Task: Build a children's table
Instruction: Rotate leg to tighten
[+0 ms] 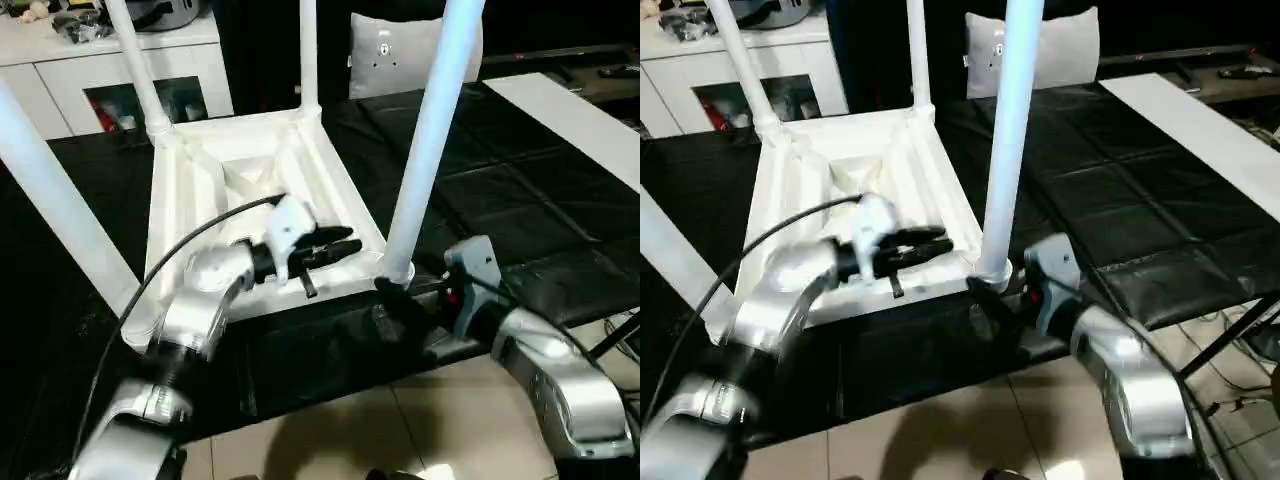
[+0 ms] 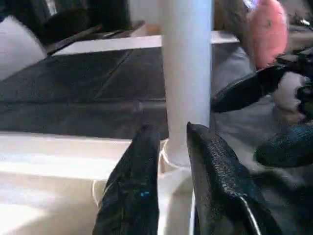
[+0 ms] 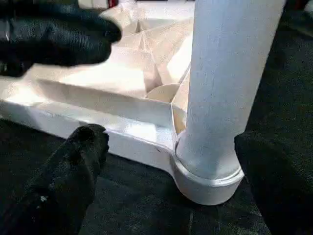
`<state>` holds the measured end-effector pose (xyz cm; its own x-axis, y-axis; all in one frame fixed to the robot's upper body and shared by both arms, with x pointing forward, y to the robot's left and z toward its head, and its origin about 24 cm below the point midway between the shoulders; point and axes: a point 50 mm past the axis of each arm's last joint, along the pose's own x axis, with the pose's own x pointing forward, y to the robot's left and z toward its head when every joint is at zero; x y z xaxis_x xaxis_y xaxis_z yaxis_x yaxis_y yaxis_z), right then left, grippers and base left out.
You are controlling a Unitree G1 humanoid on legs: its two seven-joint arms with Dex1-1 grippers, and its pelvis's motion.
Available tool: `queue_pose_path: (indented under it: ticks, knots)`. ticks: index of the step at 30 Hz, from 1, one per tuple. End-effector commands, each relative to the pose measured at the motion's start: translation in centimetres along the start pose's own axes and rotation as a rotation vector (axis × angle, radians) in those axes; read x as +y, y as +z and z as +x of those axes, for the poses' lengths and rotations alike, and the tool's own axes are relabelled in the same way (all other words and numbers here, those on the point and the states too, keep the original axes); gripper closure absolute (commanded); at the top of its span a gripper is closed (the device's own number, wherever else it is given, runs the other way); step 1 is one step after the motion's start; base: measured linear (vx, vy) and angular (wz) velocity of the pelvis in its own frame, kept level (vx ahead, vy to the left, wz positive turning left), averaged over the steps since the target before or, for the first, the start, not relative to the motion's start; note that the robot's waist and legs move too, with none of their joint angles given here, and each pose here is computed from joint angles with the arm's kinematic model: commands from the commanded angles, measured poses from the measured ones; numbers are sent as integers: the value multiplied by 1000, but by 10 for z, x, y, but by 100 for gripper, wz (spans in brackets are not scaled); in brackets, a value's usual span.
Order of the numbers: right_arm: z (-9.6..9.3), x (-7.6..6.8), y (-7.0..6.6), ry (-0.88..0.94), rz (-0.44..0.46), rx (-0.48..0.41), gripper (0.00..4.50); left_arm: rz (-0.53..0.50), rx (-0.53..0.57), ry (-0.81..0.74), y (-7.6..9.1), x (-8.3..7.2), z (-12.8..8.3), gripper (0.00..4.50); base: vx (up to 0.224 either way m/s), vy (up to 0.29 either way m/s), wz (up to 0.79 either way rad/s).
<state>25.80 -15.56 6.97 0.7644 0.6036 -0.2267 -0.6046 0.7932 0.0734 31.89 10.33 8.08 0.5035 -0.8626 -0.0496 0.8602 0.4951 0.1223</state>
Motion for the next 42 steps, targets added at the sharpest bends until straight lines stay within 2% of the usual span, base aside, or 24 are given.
queue_pose_path:
  ticks: [1, 3, 5, 10, 11, 12, 16, 18, 21, 22, 23, 24, 28, 29, 30, 34, 35, 39, 42]
  knots:
    - [0, 5, 3, 2, 4, -19, 0, -11, -21, 84, 9, 5, -5, 310, 0, 0, 0]
    - [2, 8, 3, -27, 15, -16, 0, -71, -29, 202, 10, 1, -14, 296, 0, 0, 0]
    - [4, 9, 2, -9, -4, -8, 0, -83, -36, 238, 9, -4, -20, 296, 0, 0, 0]
    - [14, 9, -9, -13, -40, 36, 0, -99, 35, 358, -4, -16, -27, 296, 3, -21, 29]
    - [24, 7, -17, -21, -28, 41, 0, -146, 90, 435, -12, -19, -27, 296, 7, -83, 53]
    - [29, 5, -21, -25, -23, 45, 0, -177, 95, 467, -14, -20, -27, 296, 1, -117, 60]
    - [43, -3, -31, -38, 9, 52, 0, -180, 75, 493, -10, -22, -28, 296, -11, -132, 33]
    - [52, -8, -38, -20, -9, 82, 0, -171, 58, 511, -8, -21, -30, 296, -11, -46, -8]
    - [47, -11, -40, -19, -16, 79, 0, -174, 49, 490, -7, -23, -33, 296, 0, 0, 0]
    - [44, -13, -40, -15, -20, 71, 0, -185, 55, 483, -7, -24, -34, 277, 0, 0, 0]
    - [38, -15, -40, -12, -31, 63, 0, -194, 62, 468, -8, -26, -35, 277, 0, 0, 0]
    - [30, -17, -38, -2, -47, 50, 0, -213, 63, 437, -8, -28, -37, 258, 0, 0, 0]
    - [26, -15, -35, 31, -50, 17, 0, -218, 67, 402, -8, -31, -40, 240, 0, 0, 0]
    - [26, -14, -34, 40, -51, 11, 0, -217, 69, 399, -9, -31, -40, 222, 0, 0, 0]
    - [25, -10, -29, 63, -58, -5, 0, -217, 70, 389, -9, -32, -41, 205, 0, 0, 0]
    - [25, -3, -18, 78, -71, -31, 0, -228, 73, 364, -9, -34, -44, 184, 0, 0, 0]
    - [26, 0, -11, 81, -80, -46, 0, -238, 78, 342, -10, -35, -46, 164, 0, 0, 0]
    - [30, 0, 2, 73, -100, -78, 0, -251, 92, 292, -12, -37, -53, 149, 0, 0, 0]
    - [36, 0, 15, 65, -110, -107, 0, -241, 118, 261, -13, -35, -66, 116, 0, 0, 0]
